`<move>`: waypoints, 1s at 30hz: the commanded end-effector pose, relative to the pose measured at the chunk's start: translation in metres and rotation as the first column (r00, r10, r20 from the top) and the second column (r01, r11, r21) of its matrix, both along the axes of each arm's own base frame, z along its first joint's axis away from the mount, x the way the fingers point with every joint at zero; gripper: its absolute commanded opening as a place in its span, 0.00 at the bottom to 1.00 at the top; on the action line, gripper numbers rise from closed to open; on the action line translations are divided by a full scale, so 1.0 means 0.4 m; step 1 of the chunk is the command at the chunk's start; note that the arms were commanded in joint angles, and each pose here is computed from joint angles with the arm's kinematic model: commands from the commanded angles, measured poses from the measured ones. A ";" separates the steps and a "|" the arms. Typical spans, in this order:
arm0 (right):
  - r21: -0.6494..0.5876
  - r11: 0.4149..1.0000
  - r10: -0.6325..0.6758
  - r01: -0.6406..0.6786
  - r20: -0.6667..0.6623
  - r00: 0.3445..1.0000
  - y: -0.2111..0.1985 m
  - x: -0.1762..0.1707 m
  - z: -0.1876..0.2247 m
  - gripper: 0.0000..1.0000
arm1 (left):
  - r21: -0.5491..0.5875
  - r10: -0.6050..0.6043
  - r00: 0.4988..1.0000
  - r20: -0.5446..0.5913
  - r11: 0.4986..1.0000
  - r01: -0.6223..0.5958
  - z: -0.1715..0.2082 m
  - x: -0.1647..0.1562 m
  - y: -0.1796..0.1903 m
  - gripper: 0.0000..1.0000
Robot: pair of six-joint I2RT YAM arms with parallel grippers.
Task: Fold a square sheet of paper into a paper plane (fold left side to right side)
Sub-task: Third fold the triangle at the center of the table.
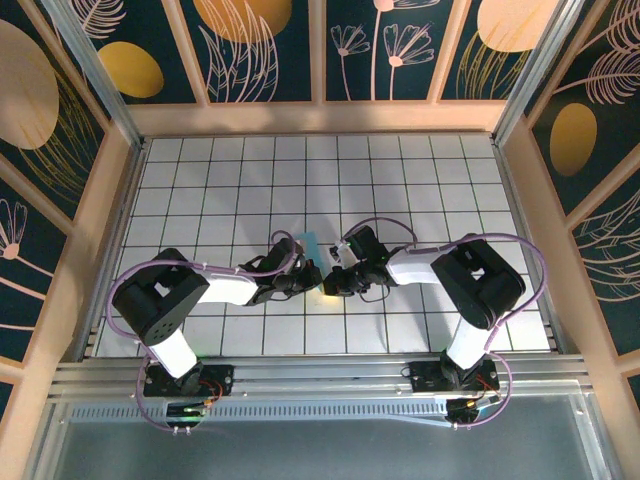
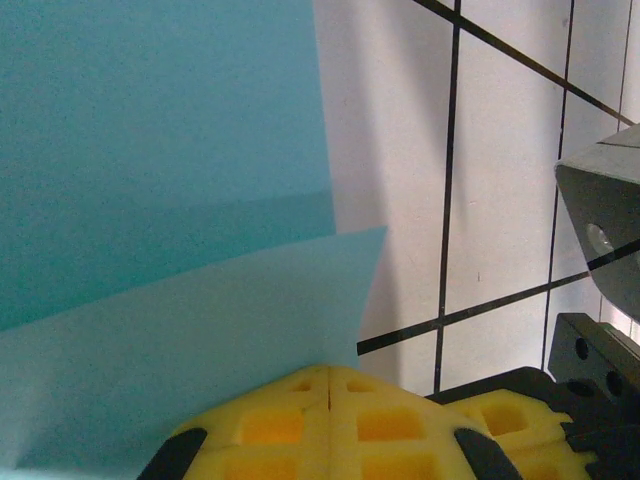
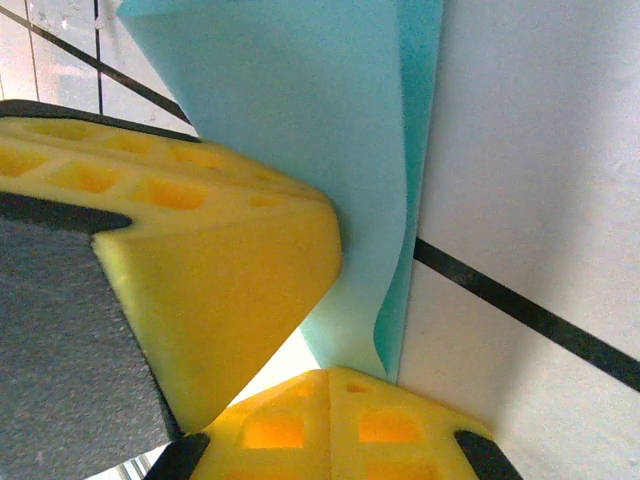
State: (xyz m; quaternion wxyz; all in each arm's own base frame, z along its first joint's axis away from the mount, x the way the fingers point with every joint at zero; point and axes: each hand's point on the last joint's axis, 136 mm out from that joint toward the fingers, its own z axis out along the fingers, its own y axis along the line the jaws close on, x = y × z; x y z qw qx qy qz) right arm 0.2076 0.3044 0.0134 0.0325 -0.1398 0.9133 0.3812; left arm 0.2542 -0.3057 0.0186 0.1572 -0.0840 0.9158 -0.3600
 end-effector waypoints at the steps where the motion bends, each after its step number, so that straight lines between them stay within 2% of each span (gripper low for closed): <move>1: -0.240 0.971 -0.040 0.013 -0.107 0.993 -0.110 -0.061 -0.130 0.00 | 0.016 0.041 0.999 -0.035 0.999 -0.040 -0.027 -0.005 0.022 0.05; 12: -0.269 0.963 -0.044 0.008 -0.129 0.991 -0.119 -0.068 -0.141 0.00 | 0.022 0.099 0.993 -0.071 0.995 -0.098 -0.058 -0.011 0.072 0.05; 23: -0.278 0.960 -0.022 -0.018 -0.142 0.990 -0.114 -0.075 -0.146 0.00 | 0.010 0.126 0.991 -0.054 0.992 -0.126 -0.054 0.017 0.111 0.06; 30: -0.278 0.960 -0.021 -0.019 -0.141 0.990 -0.114 -0.076 -0.146 0.00 | 0.068 0.159 0.987 -0.017 0.985 -0.158 -0.055 0.050 0.169 0.06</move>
